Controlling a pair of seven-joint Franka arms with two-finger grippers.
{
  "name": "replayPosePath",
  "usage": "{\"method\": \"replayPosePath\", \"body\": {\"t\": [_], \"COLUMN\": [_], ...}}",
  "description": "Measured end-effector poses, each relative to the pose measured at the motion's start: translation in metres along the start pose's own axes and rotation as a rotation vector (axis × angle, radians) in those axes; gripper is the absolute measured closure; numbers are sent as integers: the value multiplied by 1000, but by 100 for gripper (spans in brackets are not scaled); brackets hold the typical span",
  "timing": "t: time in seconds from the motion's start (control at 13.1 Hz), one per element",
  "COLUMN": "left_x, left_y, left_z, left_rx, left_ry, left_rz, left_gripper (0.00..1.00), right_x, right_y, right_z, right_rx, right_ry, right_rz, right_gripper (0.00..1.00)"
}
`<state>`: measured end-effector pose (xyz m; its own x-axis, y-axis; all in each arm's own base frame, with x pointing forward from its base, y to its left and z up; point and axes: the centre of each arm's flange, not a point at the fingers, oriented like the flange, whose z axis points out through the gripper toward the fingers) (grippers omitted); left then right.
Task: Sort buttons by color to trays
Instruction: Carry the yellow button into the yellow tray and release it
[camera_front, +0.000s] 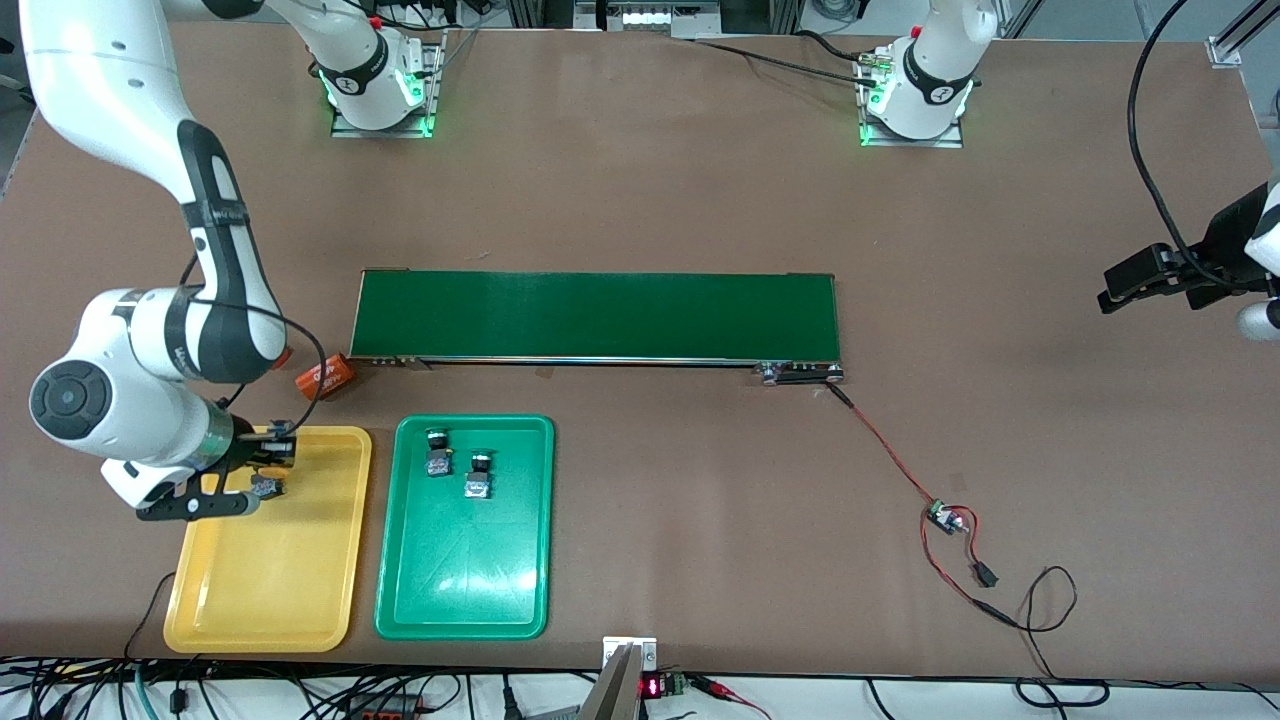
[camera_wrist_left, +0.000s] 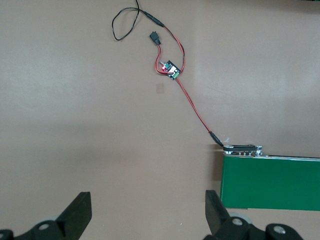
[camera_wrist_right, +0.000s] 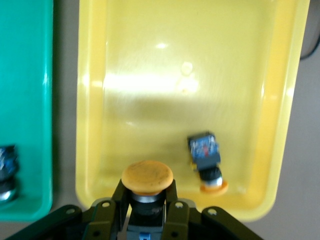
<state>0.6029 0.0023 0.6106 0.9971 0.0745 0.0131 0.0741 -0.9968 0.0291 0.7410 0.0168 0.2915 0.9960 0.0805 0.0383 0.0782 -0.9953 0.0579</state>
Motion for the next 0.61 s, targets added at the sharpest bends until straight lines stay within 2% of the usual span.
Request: {"method": "replayPosePath", "body": {"t": [0.3, 0.61], "left_x": [1, 3], "left_y": [1, 5], "left_z": [-1, -3], "left_rx": [-1, -3], "left_ry": [12, 31], "left_rz": [1, 9], "left_gripper": [0, 0], "right_x": [16, 24], "right_y": [-5, -6], "right_z": [55, 75], "right_rx": [1, -3], "right_ry": [84, 124], "right_rz": [-2, -16], "right_gripper": [67, 67]}}
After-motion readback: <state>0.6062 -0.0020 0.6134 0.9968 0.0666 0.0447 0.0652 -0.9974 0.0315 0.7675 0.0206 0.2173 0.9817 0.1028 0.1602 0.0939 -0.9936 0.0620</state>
